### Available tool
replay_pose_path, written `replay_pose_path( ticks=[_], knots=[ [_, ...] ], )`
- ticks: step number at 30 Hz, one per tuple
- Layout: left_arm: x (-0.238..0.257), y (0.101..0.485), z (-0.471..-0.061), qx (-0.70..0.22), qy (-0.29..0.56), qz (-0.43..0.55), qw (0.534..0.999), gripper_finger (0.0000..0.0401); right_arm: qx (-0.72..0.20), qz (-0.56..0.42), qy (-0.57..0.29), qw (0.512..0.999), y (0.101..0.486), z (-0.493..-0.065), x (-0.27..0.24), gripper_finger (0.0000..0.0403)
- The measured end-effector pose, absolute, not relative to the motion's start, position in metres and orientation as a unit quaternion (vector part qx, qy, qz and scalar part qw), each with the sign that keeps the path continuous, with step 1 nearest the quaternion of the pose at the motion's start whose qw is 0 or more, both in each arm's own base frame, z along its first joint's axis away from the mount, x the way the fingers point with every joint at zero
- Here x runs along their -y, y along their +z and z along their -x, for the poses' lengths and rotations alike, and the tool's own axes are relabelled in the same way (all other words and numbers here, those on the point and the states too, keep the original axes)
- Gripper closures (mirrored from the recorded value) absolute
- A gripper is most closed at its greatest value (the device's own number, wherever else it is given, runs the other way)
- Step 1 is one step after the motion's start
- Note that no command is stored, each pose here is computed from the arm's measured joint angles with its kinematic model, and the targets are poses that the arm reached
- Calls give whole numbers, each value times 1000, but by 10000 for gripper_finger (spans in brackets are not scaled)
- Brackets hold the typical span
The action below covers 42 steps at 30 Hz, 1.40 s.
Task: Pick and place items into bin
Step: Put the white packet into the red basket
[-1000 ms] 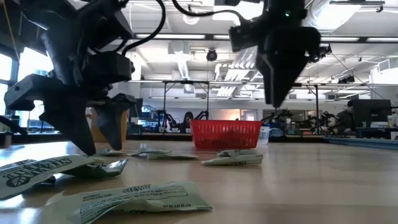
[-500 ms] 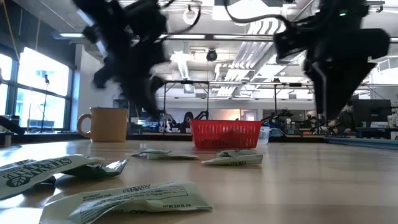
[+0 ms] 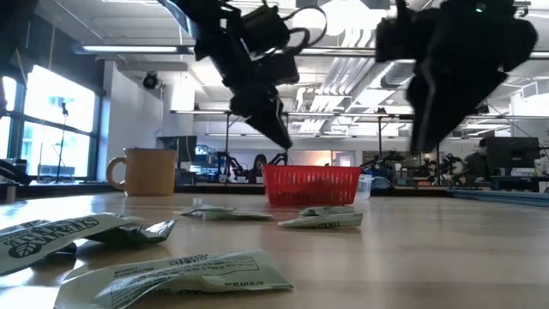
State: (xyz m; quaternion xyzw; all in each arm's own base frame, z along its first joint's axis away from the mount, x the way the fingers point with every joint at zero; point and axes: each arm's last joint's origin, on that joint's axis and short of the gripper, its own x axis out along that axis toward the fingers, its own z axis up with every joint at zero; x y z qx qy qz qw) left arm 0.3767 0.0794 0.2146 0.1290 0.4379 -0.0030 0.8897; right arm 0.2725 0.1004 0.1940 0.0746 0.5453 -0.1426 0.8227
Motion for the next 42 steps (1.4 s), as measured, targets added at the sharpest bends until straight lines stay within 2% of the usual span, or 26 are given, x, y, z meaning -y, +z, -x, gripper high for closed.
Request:
replay_pose_path(
  ticks=[4,6,8,11,17,24,30,37,42],
  knots=[
    [-73,221,-366,-512,14,-62,856,136,-506,-15,-112,855,197,-285,-96,18],
    [-68,226,-353,-545,11,-12,839,109,-497,-8,-101,862,198,-291,-89,18],
    [-56,234,-345,-543,11,6,839,99,-500,-6,-91,861,198,-294,-81,18],
    [-37,244,-325,-549,14,10,836,106,-510,-5,-76,857,198,-297,-68,18],
    [-5,268,-287,-507,45,35,860,151,-516,22,-16,856,198,-302,-56,18],
    [16,265,-237,-483,103,88,865,188,-508,22,40,860,182,-317,-55,18],
    [30,244,-198,-472,135,157,857,194,-543,20,48,838,151,-326,-55,18],
    [40,237,-184,-472,133,182,852,196,-527,16,32,849,135,-338,-51,19],
    [40,237,-184,-471,132,181,853,197,-533,-12,30,846,119,-345,-45,53]
  ],
)
